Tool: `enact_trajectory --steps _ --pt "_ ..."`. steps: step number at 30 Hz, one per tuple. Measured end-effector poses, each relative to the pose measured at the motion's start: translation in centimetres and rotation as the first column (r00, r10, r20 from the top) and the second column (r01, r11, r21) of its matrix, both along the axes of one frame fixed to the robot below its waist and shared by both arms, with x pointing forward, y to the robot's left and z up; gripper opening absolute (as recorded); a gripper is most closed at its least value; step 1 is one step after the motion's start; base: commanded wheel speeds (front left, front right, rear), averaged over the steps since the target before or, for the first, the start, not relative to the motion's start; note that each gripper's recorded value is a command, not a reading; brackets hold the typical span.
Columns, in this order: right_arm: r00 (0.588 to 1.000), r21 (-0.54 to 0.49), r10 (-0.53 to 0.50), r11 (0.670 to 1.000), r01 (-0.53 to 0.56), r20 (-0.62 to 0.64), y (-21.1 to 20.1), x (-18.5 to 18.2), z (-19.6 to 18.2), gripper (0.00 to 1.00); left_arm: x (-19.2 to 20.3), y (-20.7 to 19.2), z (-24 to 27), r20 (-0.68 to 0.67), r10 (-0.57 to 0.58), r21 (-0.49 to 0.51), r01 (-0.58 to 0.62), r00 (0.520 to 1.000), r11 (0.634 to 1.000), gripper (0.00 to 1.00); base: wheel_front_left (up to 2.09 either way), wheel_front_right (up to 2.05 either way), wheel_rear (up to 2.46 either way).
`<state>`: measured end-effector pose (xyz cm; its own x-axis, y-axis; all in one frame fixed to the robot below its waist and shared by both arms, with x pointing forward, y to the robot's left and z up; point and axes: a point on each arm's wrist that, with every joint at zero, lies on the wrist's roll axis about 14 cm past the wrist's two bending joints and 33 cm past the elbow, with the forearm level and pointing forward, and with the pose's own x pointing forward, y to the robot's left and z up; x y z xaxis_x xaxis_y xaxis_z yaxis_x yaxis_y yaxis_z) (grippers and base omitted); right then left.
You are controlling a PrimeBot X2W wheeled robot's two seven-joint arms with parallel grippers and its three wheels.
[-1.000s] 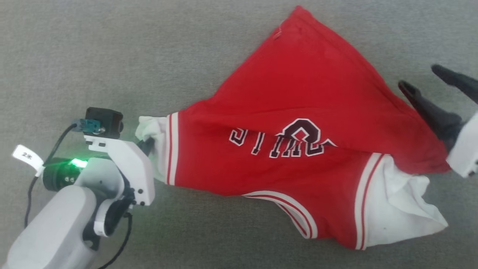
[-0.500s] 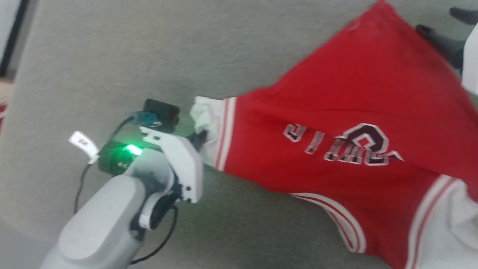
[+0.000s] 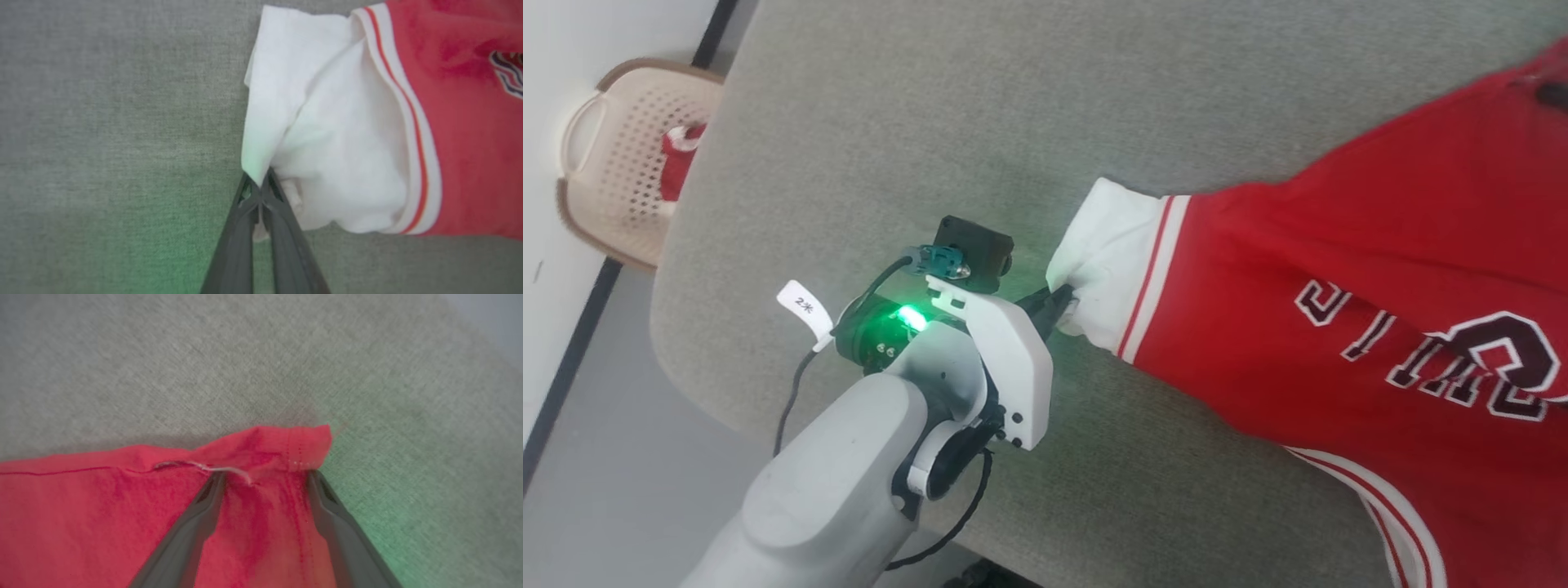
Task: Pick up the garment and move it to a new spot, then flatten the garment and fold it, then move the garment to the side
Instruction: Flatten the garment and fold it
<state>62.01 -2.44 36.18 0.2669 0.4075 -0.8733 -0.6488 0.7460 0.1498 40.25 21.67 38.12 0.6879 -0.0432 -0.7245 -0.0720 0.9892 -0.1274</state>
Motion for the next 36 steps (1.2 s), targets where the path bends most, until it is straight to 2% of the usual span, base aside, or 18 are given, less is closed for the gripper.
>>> enact_trajectory --steps 4,5,6,15,22,28,36 --pt "0.997 -0.014 -0.012 1.0 0.011 -0.073 0.0 0.0 -1.1 1.0 -0.2 0.4 -0.5 -0.011 0.016 0.001 -0.016 1.0 1.0 0.0 0.0 0.0 0.0" --pt "0.997 -0.014 -0.016 1.0 0.015 -0.077 0.0 0.0 -1.1 0.34 -0.2 0.4 -0.5 -0.011 0.017 0.002 -0.017 1.0 1.0 0.0 0.0 0.0 0.0" --pt "0.997 -0.015 -0.023 1.0 0.022 -0.079 -0.1 0.1 -1.1 0.0 -0.2 0.4 -0.6 -0.012 0.017 0.001 -0.017 1.0 1.0 0.0 0.0 0.0 0.0" --pt "0.998 0.041 -0.055 0.998 0.054 0.029 -0.6 0.7 1.4 0.0 2.2 2.4 1.2 0.026 0.011 0.058 -0.013 1.0 0.998 0.0 0.0 0.0 0.0" --pt "0.983 0.095 -0.088 0.993 0.074 0.16 -2.8 0.9 6.3 0.0 7.4 4.1 7.2 0.156 -0.056 0.174 0.028 0.986 0.984 0.0 0.0 0.0 0.0" --pt "0.948 0.143 -0.124 0.986 0.085 0.293 -5.7 0.4 12.0 0.0 11.6 3.7 13.3 0.249 -0.15 0.268 0.081 0.957 0.96 0.0 0.0 0.0 0.0" --pt "0.871 0.199 -0.197 0.973 0.118 0.449 -9.7 -1.1 20.0 0.0 15.6 1.7 22.1 0.391 -0.249 0.343 0.111 0.886 0.933 0.0 0.0 0.0 0.0"
